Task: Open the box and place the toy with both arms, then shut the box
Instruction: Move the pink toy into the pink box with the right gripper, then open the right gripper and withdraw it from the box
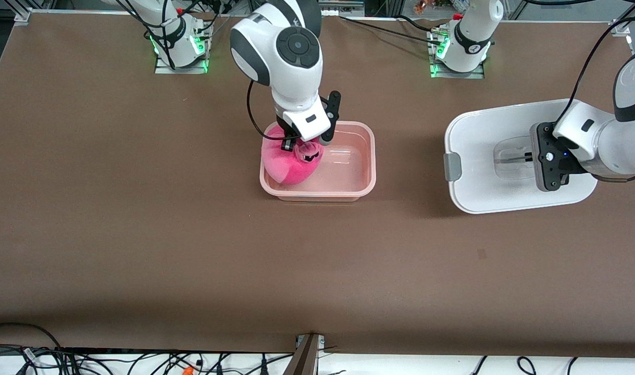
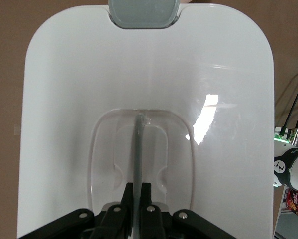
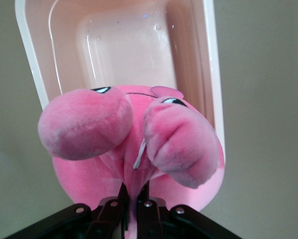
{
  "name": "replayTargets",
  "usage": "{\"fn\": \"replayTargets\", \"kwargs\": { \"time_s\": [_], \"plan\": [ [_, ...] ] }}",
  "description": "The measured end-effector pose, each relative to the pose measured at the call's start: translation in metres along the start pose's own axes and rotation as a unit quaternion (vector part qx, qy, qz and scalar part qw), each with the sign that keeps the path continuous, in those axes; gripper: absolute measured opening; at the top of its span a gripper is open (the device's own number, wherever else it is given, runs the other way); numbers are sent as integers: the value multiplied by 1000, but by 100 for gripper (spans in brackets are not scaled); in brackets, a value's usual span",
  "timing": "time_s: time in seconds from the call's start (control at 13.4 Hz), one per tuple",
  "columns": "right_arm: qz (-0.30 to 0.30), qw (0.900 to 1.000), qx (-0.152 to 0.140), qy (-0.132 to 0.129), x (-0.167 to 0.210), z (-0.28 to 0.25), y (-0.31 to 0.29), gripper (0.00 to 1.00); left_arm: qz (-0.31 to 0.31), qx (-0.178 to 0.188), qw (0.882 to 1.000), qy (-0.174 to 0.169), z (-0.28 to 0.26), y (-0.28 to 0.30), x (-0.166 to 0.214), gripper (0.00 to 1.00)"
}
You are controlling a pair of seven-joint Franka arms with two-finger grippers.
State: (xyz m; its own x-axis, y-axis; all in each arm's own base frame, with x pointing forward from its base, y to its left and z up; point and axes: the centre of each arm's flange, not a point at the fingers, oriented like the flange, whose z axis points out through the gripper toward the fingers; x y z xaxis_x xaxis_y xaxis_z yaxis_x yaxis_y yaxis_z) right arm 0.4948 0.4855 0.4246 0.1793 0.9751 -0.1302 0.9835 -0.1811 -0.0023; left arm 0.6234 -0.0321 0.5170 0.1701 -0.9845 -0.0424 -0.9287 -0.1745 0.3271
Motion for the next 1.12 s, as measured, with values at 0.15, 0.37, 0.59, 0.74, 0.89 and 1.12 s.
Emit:
{"fn": "replayTargets", "kwargs": {
  "time_s": [0.15, 0.37, 0.59, 0.74, 0.89, 1.12],
  "plan": [
    [1, 1000, 10, -14, 10, 23, -4, 8, 0, 1, 1000, 0, -1, 0, 0, 7],
    [-1, 999, 21, -29, 21, 66, -1, 8, 0, 1, 1000, 0, -1, 0, 0, 7],
    [-4, 1000, 13, -23, 35, 112, 7, 8, -1, 1, 1000, 0, -1, 0, -1, 7],
    [-6, 1000, 0, -11, 43, 132, 13, 14, -1, 1, 1000, 0, -1, 0, -1, 7],
    [11, 1000, -9, 2, 46, 131, 16, 29, -1, 1, 1000, 0, -1, 0, -1, 7],
    [89, 994, -32, 56, 61, 124, 17, 62, -1, 1, 1000, 0, -1, 0, -1, 7]
  ]
}}
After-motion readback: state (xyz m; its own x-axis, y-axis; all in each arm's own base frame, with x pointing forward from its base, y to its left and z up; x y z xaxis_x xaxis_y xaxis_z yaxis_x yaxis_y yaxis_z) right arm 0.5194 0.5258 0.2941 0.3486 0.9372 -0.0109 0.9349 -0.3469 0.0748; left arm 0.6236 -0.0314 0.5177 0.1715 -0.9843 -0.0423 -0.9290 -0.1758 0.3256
